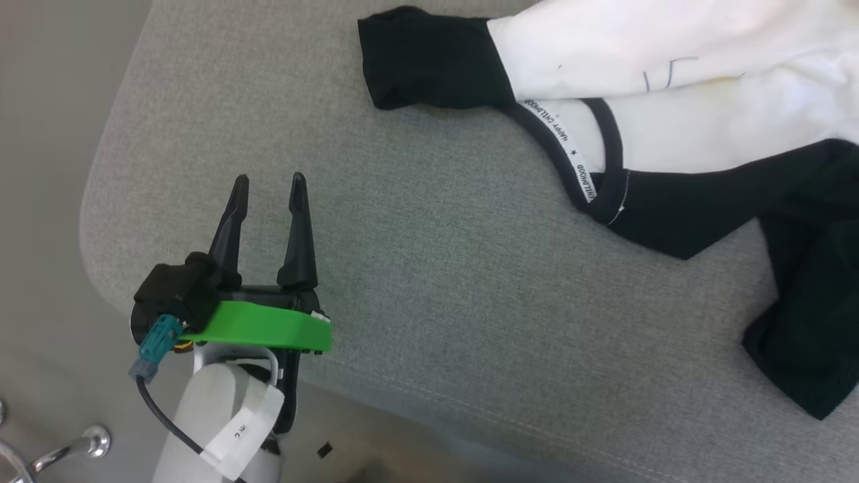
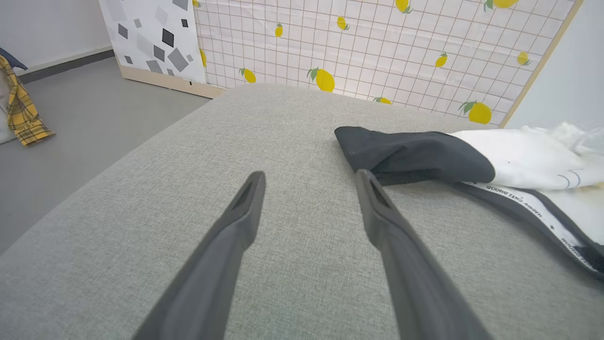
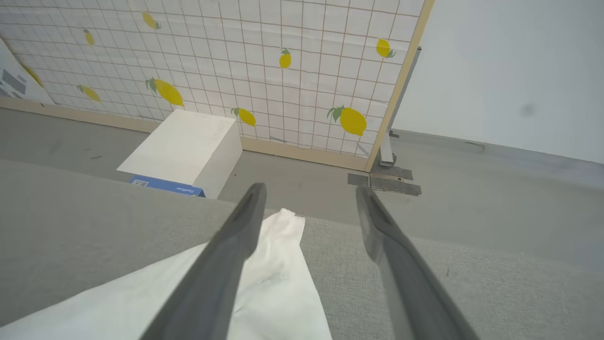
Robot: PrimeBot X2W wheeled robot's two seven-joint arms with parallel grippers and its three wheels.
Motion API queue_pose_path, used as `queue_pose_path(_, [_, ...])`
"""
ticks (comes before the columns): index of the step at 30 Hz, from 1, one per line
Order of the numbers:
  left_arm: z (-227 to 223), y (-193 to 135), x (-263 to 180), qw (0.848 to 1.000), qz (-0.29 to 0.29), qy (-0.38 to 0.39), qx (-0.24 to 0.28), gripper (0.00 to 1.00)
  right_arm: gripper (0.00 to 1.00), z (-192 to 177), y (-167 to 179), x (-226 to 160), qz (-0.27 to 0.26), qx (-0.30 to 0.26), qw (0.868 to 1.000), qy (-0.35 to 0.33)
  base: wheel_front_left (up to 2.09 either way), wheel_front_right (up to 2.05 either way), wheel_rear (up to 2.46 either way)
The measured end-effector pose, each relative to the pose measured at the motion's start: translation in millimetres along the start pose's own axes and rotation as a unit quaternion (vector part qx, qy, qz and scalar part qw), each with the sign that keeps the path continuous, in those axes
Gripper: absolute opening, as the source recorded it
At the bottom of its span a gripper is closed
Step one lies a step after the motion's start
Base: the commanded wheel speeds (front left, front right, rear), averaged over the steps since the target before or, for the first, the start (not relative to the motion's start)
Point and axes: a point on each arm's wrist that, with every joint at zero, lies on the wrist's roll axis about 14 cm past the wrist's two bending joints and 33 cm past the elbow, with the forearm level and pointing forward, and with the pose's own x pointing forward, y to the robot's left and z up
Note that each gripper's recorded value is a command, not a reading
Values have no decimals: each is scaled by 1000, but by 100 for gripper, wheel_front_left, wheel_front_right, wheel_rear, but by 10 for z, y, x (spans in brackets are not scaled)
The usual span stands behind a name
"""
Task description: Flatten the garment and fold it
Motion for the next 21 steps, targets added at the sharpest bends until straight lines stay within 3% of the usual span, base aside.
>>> queue_pose_path(6, [62, 7, -113, 1000, -1, -4, 4, 100, 100, -192, 242, -405, 43, 82, 995, -40, 0, 0, 0])
queue_pose_path(12, [172, -84, -240, 1000, -15, -18, -4, 100, 100, -468, 185, -1098, 44, 125, 990, -51, 0, 0, 0])
queue_pose_path(15, [237, -145, -293, 999, -25, -27, -3, 100, 100, -705, 88, -1469, 31, 128, 991, -27, 0, 0, 0])
queue_pose_path(21, [351, -276, -376, 998, -44, -44, -15, 100, 100, -1422, 29, -2188, 22, 114, 988, 103, 0, 0, 0])
